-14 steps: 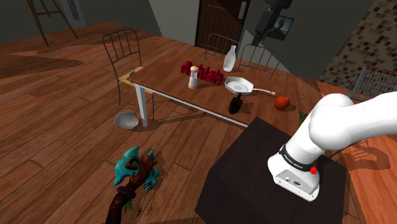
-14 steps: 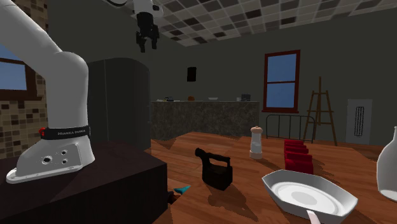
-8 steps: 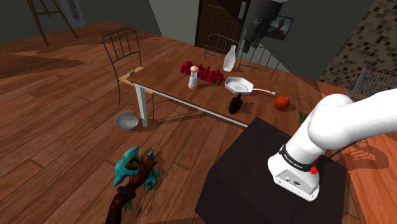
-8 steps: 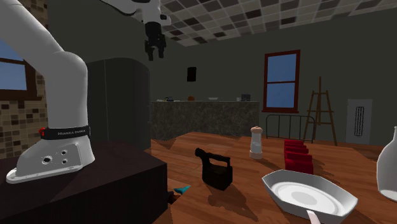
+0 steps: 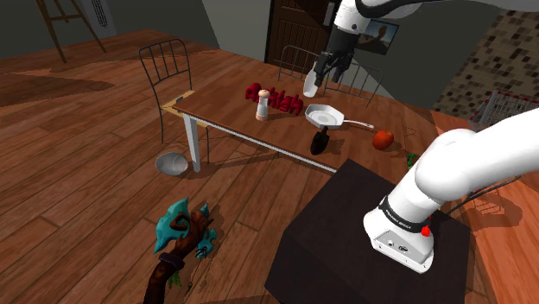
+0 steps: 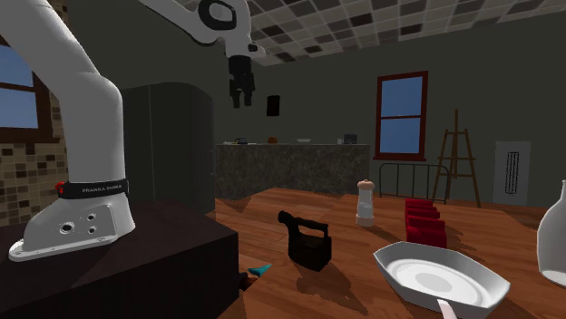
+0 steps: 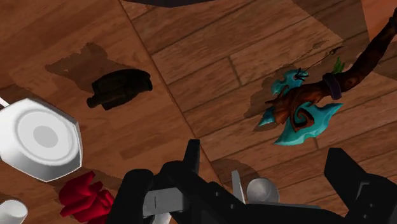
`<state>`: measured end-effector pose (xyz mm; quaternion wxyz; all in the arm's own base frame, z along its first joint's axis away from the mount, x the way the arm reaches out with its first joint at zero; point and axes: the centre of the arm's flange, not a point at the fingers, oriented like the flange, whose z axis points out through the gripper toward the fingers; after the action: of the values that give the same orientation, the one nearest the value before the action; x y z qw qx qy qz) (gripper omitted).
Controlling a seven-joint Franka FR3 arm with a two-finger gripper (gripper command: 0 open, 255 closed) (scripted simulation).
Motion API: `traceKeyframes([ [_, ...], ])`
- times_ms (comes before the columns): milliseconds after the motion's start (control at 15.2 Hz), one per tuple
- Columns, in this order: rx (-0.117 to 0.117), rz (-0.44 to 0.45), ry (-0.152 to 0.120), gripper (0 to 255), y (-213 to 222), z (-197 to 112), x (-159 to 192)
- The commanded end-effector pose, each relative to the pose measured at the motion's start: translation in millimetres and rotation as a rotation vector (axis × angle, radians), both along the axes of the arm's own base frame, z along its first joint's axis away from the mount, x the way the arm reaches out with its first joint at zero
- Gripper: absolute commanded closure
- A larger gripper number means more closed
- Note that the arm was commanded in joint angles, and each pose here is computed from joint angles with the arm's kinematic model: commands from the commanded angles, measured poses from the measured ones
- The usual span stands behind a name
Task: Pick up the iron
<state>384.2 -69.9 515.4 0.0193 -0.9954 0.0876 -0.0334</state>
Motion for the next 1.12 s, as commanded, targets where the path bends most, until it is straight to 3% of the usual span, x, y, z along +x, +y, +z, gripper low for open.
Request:
traceKeyframes([
  [0, 0.007, -0.054, 0.005, 0, -14.6, -18.6, 8.7],
  [1056, 0.068, -0.473, 0.056, 0, -140.5, -187.1, 52.5],
])
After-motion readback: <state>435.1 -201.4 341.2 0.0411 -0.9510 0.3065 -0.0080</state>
